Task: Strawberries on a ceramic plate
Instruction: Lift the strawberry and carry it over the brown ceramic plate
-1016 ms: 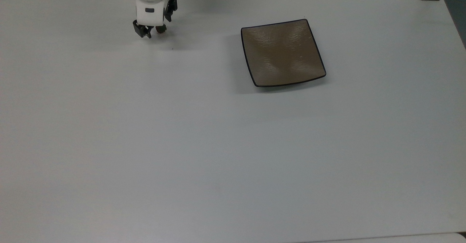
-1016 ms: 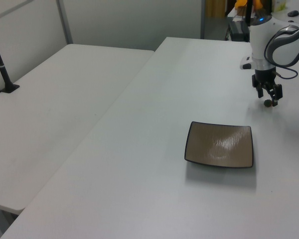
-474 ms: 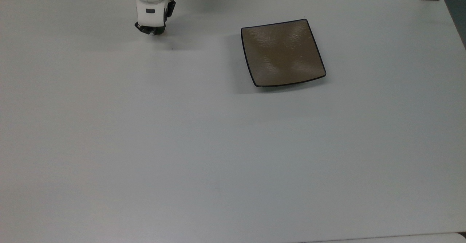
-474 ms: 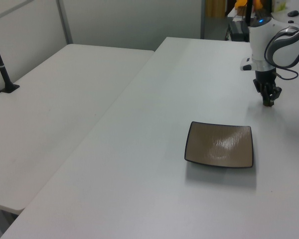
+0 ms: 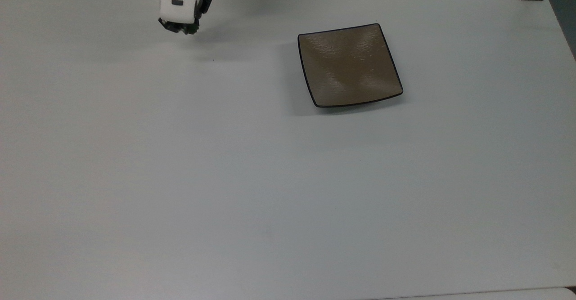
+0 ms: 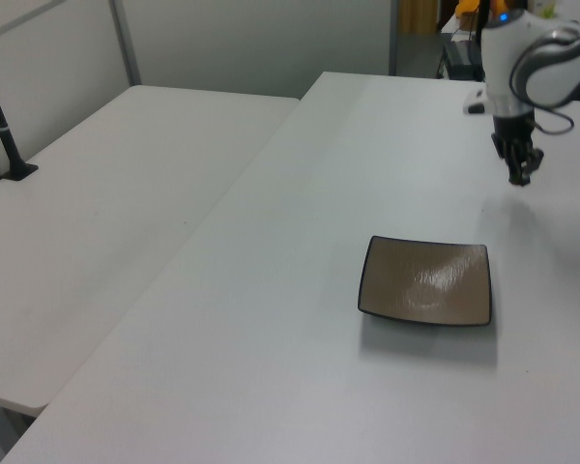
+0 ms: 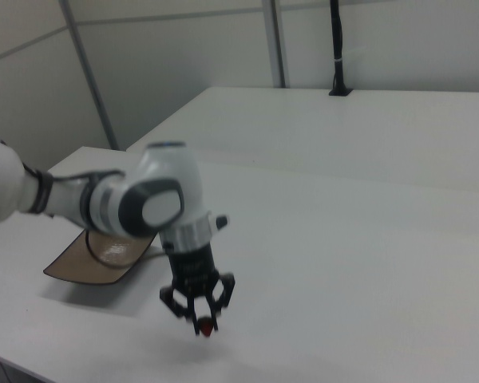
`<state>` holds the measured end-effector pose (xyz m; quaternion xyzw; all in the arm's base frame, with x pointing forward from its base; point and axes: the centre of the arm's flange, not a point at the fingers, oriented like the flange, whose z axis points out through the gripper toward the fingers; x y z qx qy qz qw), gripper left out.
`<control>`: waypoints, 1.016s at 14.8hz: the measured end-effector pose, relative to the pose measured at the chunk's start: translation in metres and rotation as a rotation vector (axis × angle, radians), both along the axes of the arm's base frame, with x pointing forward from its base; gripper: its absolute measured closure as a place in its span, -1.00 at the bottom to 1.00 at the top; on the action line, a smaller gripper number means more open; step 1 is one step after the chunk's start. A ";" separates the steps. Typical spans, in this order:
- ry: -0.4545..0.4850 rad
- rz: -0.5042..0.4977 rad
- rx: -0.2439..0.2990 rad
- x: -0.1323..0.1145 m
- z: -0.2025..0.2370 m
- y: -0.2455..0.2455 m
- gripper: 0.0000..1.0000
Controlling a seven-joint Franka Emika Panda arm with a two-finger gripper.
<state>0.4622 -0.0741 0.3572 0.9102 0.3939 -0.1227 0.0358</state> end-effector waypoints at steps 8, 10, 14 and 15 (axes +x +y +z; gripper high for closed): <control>-0.067 -0.101 0.025 0.042 0.171 0.015 0.38; -0.099 -0.119 0.038 0.046 0.197 0.019 0.38; -0.142 -0.174 0.047 0.052 0.218 0.059 0.38; -0.147 -0.194 0.048 0.053 0.218 0.072 0.38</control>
